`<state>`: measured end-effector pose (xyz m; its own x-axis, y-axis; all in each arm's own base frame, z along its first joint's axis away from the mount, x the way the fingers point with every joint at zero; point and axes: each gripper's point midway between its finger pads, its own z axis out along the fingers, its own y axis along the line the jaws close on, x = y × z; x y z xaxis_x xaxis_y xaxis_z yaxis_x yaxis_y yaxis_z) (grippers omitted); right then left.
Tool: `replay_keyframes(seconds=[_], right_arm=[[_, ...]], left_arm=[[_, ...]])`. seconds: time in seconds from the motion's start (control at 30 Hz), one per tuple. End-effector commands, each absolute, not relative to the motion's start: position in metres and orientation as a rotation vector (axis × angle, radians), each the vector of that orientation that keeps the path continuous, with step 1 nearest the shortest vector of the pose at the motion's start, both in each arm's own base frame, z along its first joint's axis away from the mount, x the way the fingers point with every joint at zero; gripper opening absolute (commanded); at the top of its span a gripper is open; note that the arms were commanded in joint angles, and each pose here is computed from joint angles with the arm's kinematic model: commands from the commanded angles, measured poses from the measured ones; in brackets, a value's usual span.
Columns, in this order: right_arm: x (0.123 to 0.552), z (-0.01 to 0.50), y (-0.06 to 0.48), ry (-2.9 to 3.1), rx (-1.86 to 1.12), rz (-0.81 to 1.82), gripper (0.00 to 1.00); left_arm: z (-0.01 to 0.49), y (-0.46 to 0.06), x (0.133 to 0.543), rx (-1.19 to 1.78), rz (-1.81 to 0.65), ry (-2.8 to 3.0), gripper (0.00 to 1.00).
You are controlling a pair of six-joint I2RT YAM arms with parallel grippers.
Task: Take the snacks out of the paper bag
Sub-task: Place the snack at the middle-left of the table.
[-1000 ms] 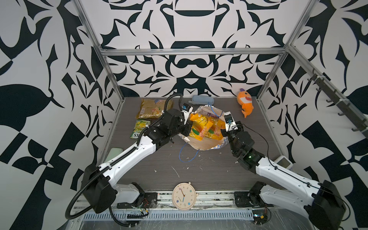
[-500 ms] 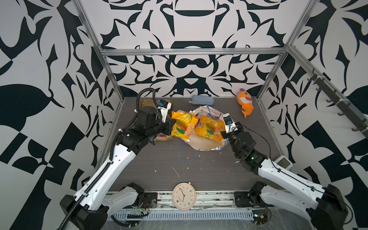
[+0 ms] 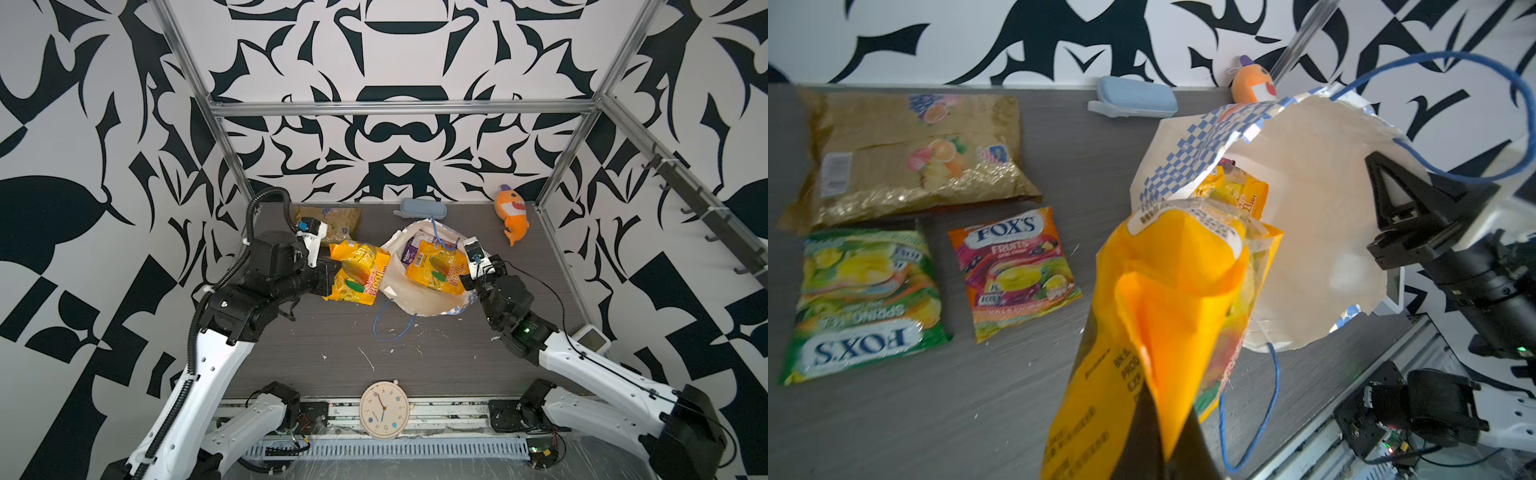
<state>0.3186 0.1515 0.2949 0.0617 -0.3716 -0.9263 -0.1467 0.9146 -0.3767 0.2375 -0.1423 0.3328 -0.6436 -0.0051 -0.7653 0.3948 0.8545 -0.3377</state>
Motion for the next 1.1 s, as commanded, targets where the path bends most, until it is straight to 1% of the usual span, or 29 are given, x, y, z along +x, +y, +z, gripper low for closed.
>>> replay_keyframes(seconds=[0.0,0.2,0.4,0.57,0.7,0.83,1.07], right_arm=[[0.314,0.331,0.152,1.419,-0.356,-0.117,0.0],[0.312,0.33,0.151,1.419,-0.354,-0.116,0.0],[0.309,0.331,0.148,1.413,-0.348,-0.112,0.0],[0.308,0.329,0.147,1.415,-0.347,-0.111,0.0],[0.308,0.329,0.147,1.413,-0.343,-0.109,0.0],[0.309,0.329,0.148,1.414,-0.344,-0.11,0.0],[0.311,0.33,0.15,1.409,-0.347,-0.104,0.0]], left_arm=[[0.324,-0.123,0.228,0.151,-0.577,2.311,0.0],[0.298,-0.11,0.224,0.0,-0.607,2.451,0.0],[0.253,-0.103,0.228,-0.144,-0.684,2.614,0.0],[0.214,-0.109,0.235,-0.182,-0.787,2.692,0.0],[0.185,-0.111,0.236,-0.187,-0.799,2.773,0.0],[0.162,-0.103,0.237,-0.218,-0.715,2.872,0.0],[0.146,-0.085,0.246,-0.239,-0.543,3.004,0.0]])
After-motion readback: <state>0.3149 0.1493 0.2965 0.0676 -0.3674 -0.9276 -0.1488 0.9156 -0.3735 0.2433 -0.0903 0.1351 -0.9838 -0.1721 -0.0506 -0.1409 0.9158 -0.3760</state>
